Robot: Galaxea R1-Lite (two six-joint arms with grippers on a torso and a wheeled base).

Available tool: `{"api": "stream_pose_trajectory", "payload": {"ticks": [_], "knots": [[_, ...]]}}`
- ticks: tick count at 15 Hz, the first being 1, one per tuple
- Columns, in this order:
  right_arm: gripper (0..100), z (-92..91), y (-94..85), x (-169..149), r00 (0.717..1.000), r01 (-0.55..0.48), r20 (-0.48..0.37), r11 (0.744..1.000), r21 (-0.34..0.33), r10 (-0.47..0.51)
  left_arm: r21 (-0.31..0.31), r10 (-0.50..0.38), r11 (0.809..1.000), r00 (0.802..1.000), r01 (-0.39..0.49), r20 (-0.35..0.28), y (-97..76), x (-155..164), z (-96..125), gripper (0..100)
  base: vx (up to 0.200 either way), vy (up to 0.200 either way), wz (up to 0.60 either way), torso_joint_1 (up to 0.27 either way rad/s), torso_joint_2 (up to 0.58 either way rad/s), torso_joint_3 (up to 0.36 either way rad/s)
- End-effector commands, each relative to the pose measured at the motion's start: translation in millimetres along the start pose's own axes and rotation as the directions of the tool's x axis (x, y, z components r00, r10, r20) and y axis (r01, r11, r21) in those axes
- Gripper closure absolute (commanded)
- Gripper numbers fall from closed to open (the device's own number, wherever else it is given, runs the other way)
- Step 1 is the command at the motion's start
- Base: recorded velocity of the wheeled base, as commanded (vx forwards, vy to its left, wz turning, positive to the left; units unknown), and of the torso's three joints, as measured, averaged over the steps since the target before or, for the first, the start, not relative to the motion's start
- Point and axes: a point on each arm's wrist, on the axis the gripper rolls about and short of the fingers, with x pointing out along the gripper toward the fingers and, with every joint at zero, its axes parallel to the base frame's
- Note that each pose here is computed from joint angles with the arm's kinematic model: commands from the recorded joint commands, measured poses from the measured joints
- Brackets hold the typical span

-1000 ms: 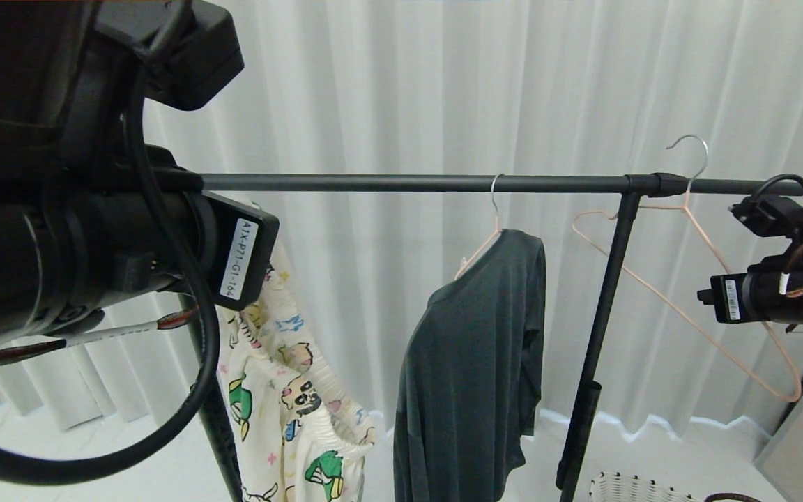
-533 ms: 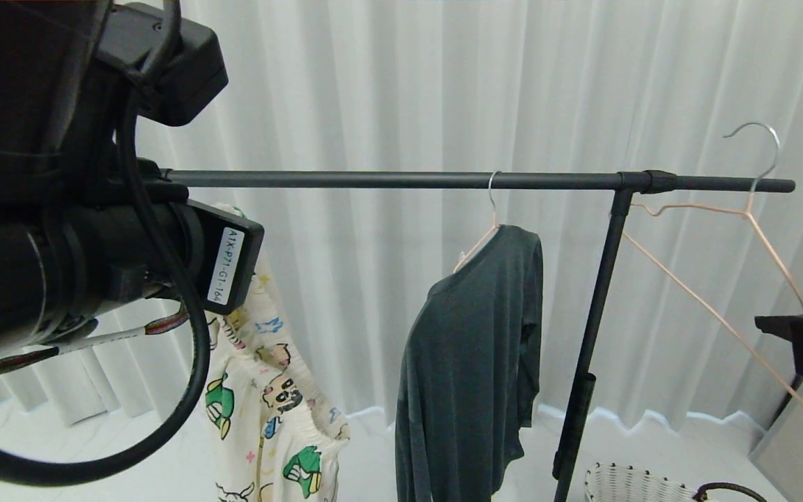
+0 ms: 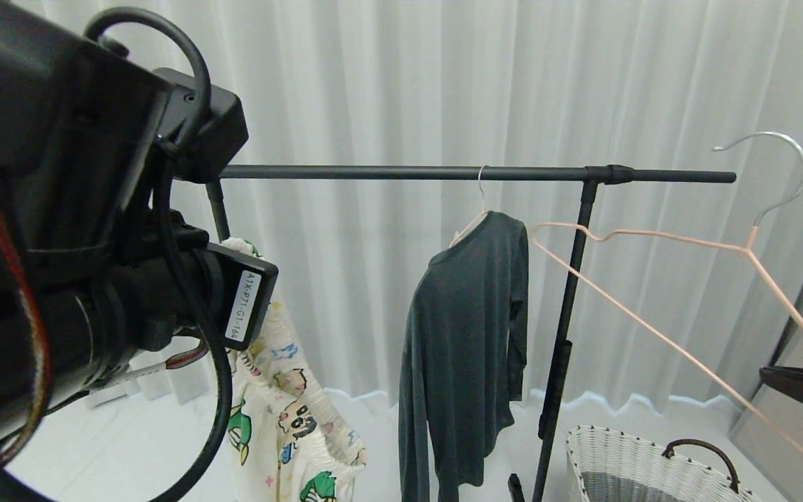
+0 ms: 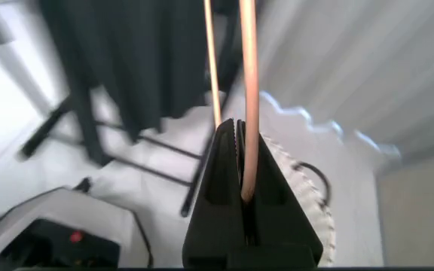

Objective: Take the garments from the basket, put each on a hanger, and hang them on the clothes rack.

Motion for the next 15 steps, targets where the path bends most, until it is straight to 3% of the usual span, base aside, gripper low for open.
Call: {"api": "stream_pose_trajectory", "payload": {"ticks": [1,4,7,8,11,13,15], "knots": [[100,0.0,16.8,-4.7,0.988,-0.154,0.022,0.988,-0.022,0.155,0.018,0.003,1.0,1.0,-0.003,-0.019,-4.2,5.0,-7.6,100,-0.2,0.0,0.0,0.002,0.01,0.002],[100,-4.4,42.4,-11.5,0.924,-0.381,0.006,0.924,-0.012,0.381,0.018,0.002,1.0,1.0,-0.002,-0.021,-10.8,11.4,-14.9,100,0.0,0.0,0.0,0.0,0.0,0.0],[100,-12.1,60.9,-18.3,0.845,-0.534,-0.037,0.845,-0.002,0.534,-0.059,0.03,0.998,0.998,-0.033,-0.053,-15.1,26.0,-13.5,100,0.0,0.0,0.0,0.0,0.0,0.0],[100,-13.1,64.1,-19.2,0.83,-0.557,-0.047,0.831,-0.001,0.556,-0.072,0.041,0.996,0.997,-0.045,-0.058,-13.7,29.1,-12.4,100,0.0,0.0,0.0,0.0,0.0,0.0],[100,-19.3,66.8,-17.8,0.81,-0.583,-0.075,0.813,0.003,0.581,-0.079,0.077,0.993,0.993,-0.084,-0.093,-10.3,43.1,-13.3,100,0.0,0.0,0.0,0.0,0.0,0.0],[100,-18.5,69.6,-15.4,0.789,-0.609,-0.086,0.793,0.01,0.608,-0.167,0.015,0.986,0.997,-0.027,-0.076,-17.2,43.3,-3.6,100,0.0,0.0,0.0,0.0,0.0,0.0],[100,-15.6,74.7,-8.6,0.786,-0.615,-0.062,0.788,0.019,0.615,-0.214,-0.059,0.976,0.997,0.047,-0.051,-21.6,38.2,4.2,100,0.0,0.0,0.0,0.0,0.0,0.0]]}}
